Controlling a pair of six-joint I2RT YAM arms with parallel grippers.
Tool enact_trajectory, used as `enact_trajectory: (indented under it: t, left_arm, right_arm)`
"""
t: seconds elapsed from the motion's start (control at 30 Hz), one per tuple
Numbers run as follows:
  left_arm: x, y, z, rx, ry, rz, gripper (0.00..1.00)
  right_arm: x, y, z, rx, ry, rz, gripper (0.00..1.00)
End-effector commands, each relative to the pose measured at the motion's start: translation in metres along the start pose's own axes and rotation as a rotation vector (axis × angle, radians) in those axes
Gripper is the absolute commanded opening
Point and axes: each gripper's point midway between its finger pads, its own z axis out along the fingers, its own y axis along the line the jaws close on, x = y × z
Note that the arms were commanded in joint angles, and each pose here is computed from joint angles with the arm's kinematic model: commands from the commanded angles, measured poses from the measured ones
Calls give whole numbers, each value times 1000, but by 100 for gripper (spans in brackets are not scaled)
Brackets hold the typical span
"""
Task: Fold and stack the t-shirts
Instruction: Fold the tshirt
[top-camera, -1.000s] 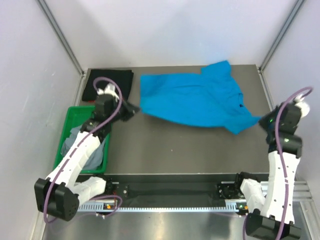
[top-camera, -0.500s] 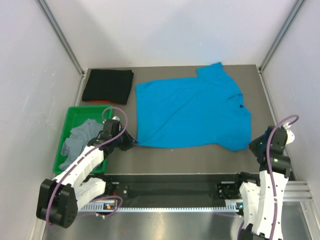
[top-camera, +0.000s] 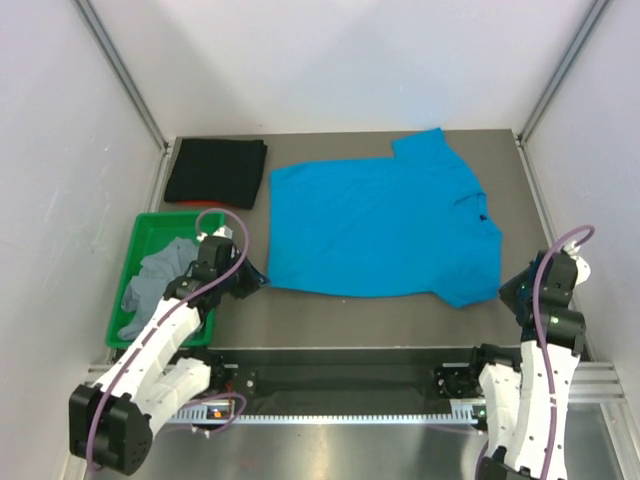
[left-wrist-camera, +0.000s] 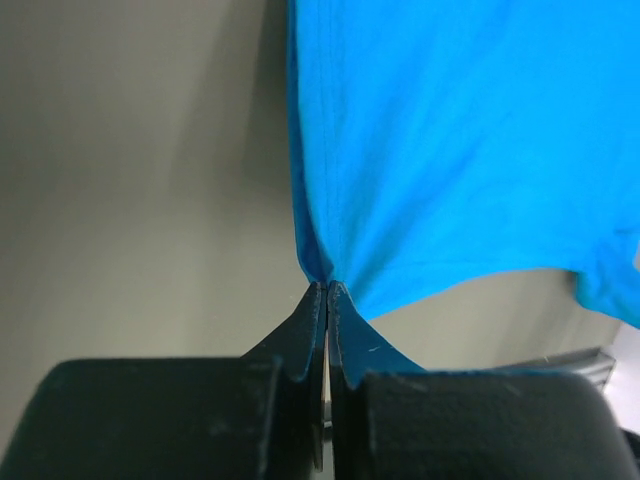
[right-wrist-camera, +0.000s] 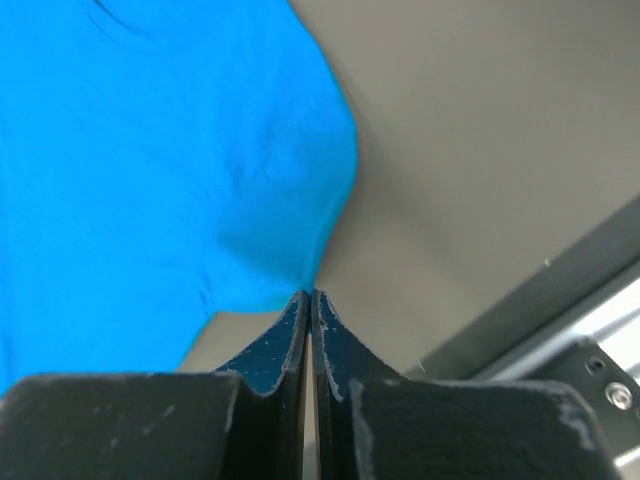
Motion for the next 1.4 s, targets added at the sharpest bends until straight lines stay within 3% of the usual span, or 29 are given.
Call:
enact_trajectory:
  t: [0.0, 0.27, 0.53, 0.77, 0.97, 1.2, 1.37]
  left_arm:
    - [9, 0, -9, 31, 19, 15, 0]
    - [15, 9, -3, 0, 38, 1, 0]
    - [-13, -9, 37, -19, 54, 48, 0]
    - [-53, -17, 65, -93, -9, 63, 0]
    - [-65, -16, 90, -133, 36, 73, 0]
    - [-87, -12, 97, -190, -6, 81, 0]
    - [-99, -12, 105, -202, -10, 79, 0]
  right_arm:
    - [22, -12, -5, 6, 55, -41, 0]
    - [19, -8, 4, 10, 71, -43, 0]
    - [-1, 50, 53, -36, 162, -83, 0]
    - [-42, 97, 81, -2, 85, -161, 0]
    - [-74, 113, 108, 44, 65, -214, 0]
    - [-93, 101, 132, 123, 51, -234, 0]
    - [-103, 121, 139, 25, 15, -265, 0]
